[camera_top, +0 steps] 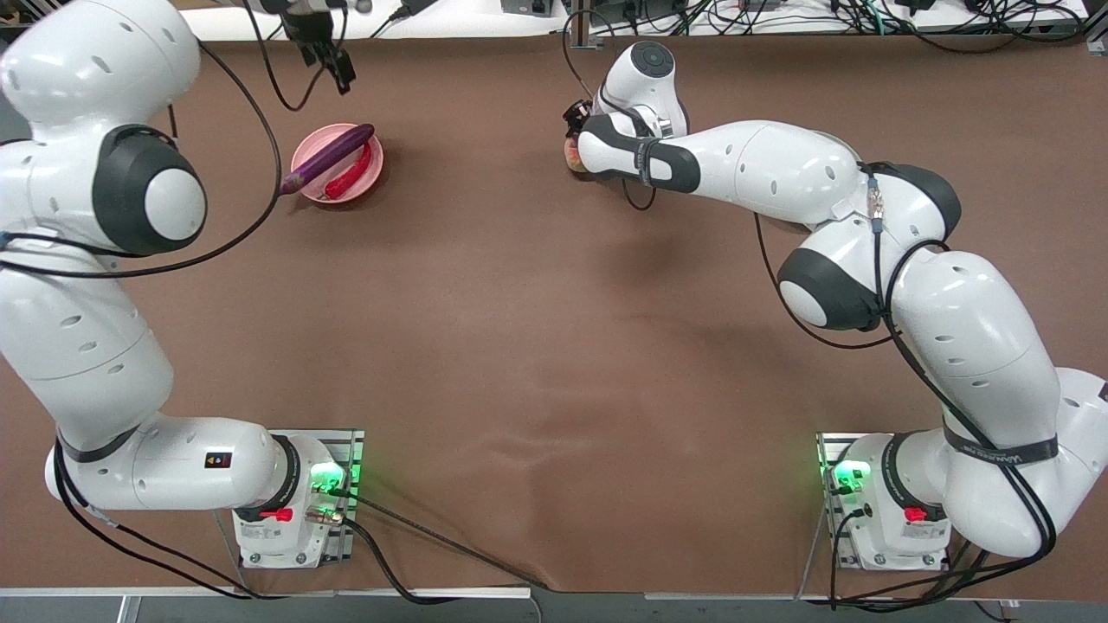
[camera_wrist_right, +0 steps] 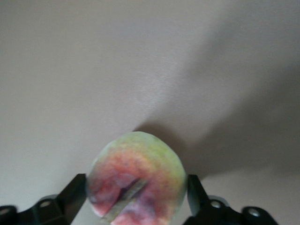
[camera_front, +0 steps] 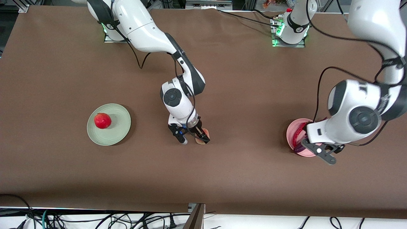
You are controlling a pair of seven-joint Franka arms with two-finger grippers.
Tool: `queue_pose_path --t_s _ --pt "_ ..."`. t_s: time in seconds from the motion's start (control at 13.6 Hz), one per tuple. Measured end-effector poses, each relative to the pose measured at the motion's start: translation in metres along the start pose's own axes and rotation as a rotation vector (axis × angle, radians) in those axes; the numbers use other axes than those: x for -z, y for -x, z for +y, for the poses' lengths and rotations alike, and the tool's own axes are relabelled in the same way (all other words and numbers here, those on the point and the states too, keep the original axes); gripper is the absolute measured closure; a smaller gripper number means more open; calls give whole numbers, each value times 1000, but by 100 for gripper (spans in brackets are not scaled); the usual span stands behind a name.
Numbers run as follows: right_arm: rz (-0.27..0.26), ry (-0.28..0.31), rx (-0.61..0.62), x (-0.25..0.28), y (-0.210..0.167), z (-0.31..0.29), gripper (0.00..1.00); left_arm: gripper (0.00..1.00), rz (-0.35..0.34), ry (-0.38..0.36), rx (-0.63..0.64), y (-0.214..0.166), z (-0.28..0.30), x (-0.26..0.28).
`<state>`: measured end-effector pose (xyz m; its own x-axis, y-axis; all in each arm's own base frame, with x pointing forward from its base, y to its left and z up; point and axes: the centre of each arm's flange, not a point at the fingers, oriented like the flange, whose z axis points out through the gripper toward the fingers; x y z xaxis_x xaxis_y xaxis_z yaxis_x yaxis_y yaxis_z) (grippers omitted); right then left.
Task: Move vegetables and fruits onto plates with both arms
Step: 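Place the eggplant on the pink plate while the right gripper grasps the peach, then set the peach on the green plate while the left gripper withdraws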
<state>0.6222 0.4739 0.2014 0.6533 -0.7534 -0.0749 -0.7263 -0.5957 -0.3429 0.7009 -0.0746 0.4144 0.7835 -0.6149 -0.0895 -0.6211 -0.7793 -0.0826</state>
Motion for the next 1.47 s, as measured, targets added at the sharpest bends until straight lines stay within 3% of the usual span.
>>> queue_pose_path --t_s 0.22,0.37,0.52,0.66,0.88,1.11,1.47 --pt "0 0 7 1 0 -1 16 0 61 44 134 30 1 75" --pt "-6 20 27 3 -1 -1 16 0 92 102 287 54 -8 103" --pt "-24 103 74 14 -14 0 16 0 113 98 462 78 -20 129" --pt "-58 192 143 47 -54 0 16 0 103 80 590 101 -6 147" --pt "-153 297 262 111 -141 17 16 0 99 74 611 144 34 159" --pt "-205 360 429 137 -213 72 16 0 71 82 613 160 55 152" --pt "-297 411 590 154 -279 187 17 0 59 85 599 155 62 147"
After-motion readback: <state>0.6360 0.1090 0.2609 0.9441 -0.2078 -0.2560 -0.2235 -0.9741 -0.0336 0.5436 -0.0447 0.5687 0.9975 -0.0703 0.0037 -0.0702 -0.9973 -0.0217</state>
